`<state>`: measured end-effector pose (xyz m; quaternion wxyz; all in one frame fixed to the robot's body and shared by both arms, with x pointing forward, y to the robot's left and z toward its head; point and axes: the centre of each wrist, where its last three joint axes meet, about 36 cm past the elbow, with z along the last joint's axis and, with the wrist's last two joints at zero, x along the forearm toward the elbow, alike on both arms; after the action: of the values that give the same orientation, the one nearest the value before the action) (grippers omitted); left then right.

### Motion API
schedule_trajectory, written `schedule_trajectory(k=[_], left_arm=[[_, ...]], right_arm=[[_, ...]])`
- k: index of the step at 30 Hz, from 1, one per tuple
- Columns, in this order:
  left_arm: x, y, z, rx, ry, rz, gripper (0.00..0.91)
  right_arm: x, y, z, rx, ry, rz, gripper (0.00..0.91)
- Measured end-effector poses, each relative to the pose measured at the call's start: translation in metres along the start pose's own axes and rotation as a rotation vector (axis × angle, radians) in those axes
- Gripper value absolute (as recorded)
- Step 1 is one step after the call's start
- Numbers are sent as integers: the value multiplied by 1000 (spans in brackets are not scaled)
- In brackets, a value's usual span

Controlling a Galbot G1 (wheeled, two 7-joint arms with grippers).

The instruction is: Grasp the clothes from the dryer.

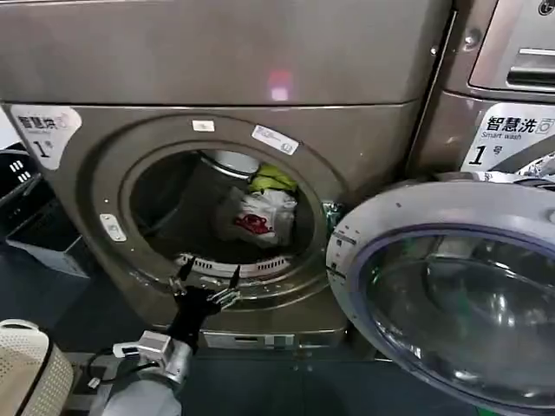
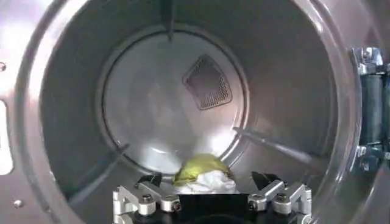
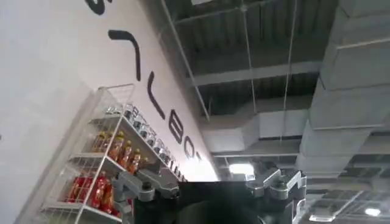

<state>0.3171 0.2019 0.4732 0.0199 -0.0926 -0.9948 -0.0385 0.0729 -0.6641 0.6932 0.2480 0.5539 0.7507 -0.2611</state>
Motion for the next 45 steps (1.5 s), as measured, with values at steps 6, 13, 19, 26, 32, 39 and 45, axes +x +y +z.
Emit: schedule_trajectory(k=[6,13,19,26,32,39,45], left_arm=[[0,0,0,1,-1,0,907],[0,0,-1,1,-2,-1,907],[1,1,-2,-2,-5,-1,907],[0,7,-6,-48,-23,-23,907],[-3,15,-10,-172,-43,-60,907],[-5,15,-10,-260,-48,-77,907],[-10,18,-10,-397,-44,-73,907]], right_arm=[[0,2,-1,-3,-1,-5,907],[0,3,-2,-2,-4,-9,907],[0,4,-5,-3,-14,-16,907],[-1,0,-11,18,-18,6,907],[0,-4,-17,33,-20,24,907],[0,-3,-17,41,-11,24,907],[0,0,-18,46,-9,17,907]])
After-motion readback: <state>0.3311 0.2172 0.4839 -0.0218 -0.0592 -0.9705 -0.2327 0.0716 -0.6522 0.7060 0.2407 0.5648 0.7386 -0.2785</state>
